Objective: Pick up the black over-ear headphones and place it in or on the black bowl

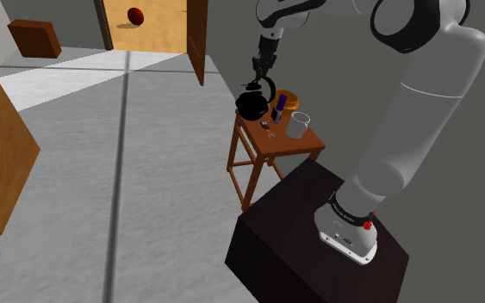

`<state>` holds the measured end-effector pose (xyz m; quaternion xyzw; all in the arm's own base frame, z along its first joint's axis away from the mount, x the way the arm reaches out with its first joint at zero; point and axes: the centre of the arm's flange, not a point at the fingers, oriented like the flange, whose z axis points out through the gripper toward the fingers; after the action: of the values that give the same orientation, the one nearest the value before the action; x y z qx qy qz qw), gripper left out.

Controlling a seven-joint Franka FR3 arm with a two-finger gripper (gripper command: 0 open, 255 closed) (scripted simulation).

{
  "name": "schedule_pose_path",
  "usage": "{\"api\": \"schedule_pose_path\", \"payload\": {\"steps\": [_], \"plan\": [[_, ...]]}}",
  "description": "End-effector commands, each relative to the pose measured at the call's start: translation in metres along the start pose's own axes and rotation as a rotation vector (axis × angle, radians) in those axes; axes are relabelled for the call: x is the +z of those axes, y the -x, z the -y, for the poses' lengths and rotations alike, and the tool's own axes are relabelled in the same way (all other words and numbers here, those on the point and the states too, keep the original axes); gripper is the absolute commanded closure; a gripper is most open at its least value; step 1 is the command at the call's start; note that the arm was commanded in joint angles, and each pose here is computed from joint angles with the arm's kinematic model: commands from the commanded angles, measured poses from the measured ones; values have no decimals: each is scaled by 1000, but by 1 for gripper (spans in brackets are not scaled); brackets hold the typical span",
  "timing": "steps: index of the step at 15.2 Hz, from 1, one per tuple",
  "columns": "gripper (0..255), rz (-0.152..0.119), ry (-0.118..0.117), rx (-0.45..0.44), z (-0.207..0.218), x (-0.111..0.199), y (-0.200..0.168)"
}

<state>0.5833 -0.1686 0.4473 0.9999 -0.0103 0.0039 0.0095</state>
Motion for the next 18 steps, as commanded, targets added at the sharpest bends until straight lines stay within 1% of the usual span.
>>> {"api": "schedule_pose_path", "payload": {"steps": [1,6,10,18], "plan": [[0,0,0,0,0,0,0],[0,0,0,0,0,0,0],[0,0,0,0,0,-50,0],[0,0,0,0,0,-50,0]]}}
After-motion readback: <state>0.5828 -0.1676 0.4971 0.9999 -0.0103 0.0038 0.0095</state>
